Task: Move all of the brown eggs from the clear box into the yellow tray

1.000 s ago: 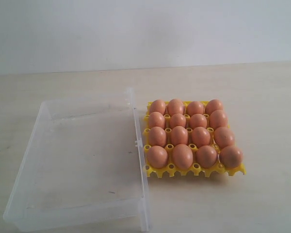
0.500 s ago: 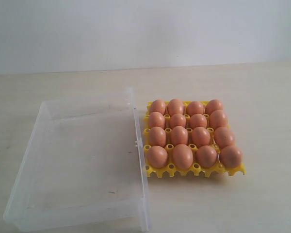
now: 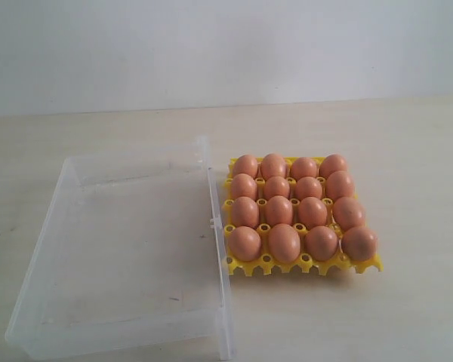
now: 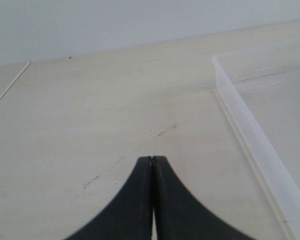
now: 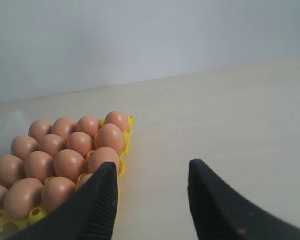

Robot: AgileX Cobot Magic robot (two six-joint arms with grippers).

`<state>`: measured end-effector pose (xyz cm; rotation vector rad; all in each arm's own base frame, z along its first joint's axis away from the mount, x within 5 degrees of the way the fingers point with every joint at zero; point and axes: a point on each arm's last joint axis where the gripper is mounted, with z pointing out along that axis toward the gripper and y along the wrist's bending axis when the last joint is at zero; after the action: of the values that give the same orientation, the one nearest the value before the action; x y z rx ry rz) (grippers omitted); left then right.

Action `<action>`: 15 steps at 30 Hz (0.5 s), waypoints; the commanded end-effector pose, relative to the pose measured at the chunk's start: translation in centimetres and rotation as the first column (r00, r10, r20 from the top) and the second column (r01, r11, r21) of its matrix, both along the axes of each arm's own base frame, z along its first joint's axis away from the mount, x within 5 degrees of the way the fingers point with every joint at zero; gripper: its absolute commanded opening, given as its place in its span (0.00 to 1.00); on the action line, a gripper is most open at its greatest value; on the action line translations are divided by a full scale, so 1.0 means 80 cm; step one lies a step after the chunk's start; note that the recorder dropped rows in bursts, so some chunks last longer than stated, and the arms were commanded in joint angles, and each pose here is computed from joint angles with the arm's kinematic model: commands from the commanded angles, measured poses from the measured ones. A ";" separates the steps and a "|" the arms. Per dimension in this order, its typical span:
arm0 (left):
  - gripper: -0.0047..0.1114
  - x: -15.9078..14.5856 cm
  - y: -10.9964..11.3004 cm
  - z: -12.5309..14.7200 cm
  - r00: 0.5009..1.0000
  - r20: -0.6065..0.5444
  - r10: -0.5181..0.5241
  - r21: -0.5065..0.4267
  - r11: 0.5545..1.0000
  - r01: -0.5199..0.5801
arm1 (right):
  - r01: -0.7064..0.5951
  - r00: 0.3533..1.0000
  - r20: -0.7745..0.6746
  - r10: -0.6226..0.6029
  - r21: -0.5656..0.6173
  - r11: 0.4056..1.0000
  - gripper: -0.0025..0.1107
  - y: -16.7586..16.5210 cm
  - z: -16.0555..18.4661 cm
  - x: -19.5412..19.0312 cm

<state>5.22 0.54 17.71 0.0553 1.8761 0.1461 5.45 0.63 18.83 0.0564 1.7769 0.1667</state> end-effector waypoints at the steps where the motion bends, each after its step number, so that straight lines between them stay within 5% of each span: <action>1: 0.04 0.000 -0.001 0.003 1.000 0.013 -0.006 -0.006 1.000 0.006 | 0.009 1.000 0.010 -0.009 -0.001 1.000 0.41 -0.001 -0.001 0.000; 15: 0.04 0.000 -0.001 0.003 1.000 0.013 -0.006 -0.006 1.000 0.006 | 0.008 1.000 0.006 -0.008 0.006 1.000 0.41 -0.001 -0.001 0.000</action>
<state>5.22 0.54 17.71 0.0553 1.8761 0.1461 5.45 0.63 18.83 0.0626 1.7769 0.1717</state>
